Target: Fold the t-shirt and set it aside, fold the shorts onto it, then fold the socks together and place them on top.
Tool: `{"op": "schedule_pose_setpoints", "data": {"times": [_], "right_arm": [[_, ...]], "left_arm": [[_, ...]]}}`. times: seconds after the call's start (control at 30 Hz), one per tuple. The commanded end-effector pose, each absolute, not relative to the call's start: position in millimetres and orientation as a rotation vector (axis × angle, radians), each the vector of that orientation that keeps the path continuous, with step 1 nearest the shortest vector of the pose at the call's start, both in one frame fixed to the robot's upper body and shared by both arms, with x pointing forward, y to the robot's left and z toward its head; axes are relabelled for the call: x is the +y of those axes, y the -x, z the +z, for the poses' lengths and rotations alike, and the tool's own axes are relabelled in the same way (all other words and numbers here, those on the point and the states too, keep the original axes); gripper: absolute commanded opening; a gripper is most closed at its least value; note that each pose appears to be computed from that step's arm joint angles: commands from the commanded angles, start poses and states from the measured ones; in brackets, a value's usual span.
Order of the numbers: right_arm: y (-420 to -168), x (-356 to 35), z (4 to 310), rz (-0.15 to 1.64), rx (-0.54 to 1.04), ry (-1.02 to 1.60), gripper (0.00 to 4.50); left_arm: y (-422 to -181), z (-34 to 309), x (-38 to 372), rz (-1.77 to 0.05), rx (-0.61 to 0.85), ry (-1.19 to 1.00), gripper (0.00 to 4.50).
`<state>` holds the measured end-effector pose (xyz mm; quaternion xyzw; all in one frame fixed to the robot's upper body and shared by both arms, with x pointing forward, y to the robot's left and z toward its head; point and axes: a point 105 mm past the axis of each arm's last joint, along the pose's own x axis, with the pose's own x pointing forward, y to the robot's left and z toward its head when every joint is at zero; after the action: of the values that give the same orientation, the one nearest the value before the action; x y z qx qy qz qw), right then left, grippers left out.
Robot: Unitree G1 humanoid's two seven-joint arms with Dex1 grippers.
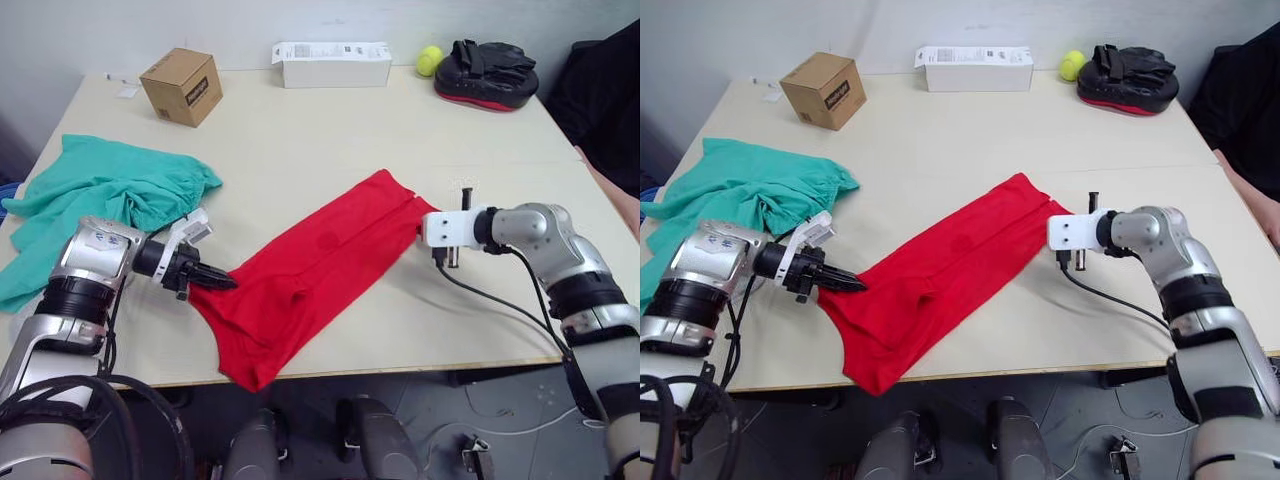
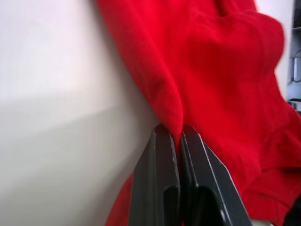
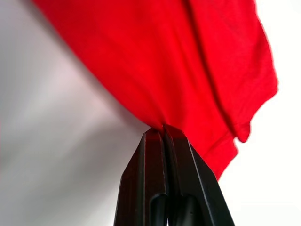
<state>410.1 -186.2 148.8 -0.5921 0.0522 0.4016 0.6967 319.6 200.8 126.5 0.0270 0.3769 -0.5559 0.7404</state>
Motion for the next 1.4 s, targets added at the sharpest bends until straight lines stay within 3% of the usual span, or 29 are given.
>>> {"op": "schedule_pose_setpoints", "data": {"times": [0.03, 0.33, 0.6, 0.97, 1.07, 1.17, 1.27, 1.4], "right_arm": [[-424.5, -178.7, 158.6, 0.857, 0.097, 1.348, 0.02], [-448.7, -147.8, 163.0, 0.813, 0.084, 1.430, 0.02], [-462.7, -120.1, 177.0, 0.738, 0.033, 1.482, 0.02], [-462.4, -122.7, 176.6, 0.740, 0.024, 1.519, 0.02], [-460.9, -126.8, 175.5, 0.750, 0.031, 1.505, 0.00], [-457.4, -132.5, 173.9, 0.777, 0.037, 1.498, 0.63], [-449.8, -140.7, 179.5, 0.824, 0.003, 1.488, 1.66], [-421.6, -152.3, 186.1, 0.974, -0.094, 1.425, 2.94]], "left_arm": [[-304.8, 137.1, 187.8, -1.257, 0.783, -0.036, 0.00], [-272.6, 115.2, 150.1, -1.191, 0.790, 0.016, 0.00], [-264.7, 97.5, 129.0, -1.052, 0.757, 0.105, 0.00], [-253.7, 92.9, 177.9, -0.807, 0.759, 0.173, 0.00], [-249.6, 94.2, 181.4, -0.803, 0.755, 0.179, 0.63], [-248.1, 96.8, 180.1, -0.828, 0.750, 0.186, 1.53], [-246.0, 106.0, 186.7, -0.865, 0.749, 0.170, 2.46], [-250.7, 132.8, 206.6, -0.951, 0.743, 0.135, 3.59]]}}
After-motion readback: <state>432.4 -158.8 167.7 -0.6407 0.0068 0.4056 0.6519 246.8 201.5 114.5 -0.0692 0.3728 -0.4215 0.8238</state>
